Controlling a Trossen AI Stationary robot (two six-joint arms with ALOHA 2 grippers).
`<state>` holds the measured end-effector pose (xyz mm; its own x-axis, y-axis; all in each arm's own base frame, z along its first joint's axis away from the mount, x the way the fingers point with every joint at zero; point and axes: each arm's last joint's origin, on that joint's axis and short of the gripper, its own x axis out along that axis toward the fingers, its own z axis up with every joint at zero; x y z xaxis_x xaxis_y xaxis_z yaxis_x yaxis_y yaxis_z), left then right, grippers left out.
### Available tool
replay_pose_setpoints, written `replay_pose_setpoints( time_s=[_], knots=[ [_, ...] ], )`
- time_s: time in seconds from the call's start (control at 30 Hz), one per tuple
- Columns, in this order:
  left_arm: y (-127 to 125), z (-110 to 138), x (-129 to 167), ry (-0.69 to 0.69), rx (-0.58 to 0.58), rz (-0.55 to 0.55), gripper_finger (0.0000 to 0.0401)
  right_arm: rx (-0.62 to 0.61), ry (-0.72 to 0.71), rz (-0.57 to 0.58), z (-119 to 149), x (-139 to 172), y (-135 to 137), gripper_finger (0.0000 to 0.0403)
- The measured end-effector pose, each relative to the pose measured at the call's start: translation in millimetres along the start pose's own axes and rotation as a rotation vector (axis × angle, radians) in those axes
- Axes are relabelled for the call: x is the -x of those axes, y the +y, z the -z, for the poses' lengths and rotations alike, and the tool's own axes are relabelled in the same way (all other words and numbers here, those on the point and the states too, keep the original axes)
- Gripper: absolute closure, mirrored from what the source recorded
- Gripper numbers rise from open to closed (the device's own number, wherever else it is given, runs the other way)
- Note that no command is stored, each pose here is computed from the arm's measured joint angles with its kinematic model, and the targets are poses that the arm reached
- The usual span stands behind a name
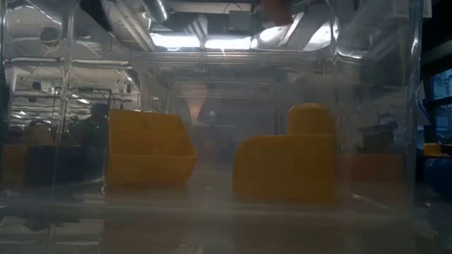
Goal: Sort blocks
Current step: Put the orange game piece into the middle transparent bin
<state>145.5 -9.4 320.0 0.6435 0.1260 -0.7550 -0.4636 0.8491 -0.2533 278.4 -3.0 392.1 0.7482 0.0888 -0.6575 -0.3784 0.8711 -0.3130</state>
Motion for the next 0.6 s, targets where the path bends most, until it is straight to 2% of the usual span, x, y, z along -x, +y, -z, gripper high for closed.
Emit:
replay_pose_setpoints(
  time_s=[0.1,0.23,0.3,0.47,0.6],
  knots=[
    [1.9,7.9,0.2,0.127,0.114,0.029,0.0248,0.03,-0.035,-0.008,-8.5,-5.9,7.9,0.0384],
    [2.9,15.7,1.0,0.28,0.398,0.04,0.0248,0.054,-0.045,-0.034,-15.7,-22.8,15.3,0.0386],
    [3.1,18.5,1.9,0.344,0.481,0.047,0.0248,0.063,-0.044,-0.046,-18.5,-34.2,18.1,0.0386],
    [5.7,26.8,4.5,0.484,0.497,0.037,0.0248,0.069,0.028,-0.082,-15.3,-66.8,21.3,0.0384],
    [6.8,32.5,6.7,0.533,0.474,0.004,0.0248,0.066,0.085,-0.099,-10.4,-89.4,22.0,0.0384]
  ],
)
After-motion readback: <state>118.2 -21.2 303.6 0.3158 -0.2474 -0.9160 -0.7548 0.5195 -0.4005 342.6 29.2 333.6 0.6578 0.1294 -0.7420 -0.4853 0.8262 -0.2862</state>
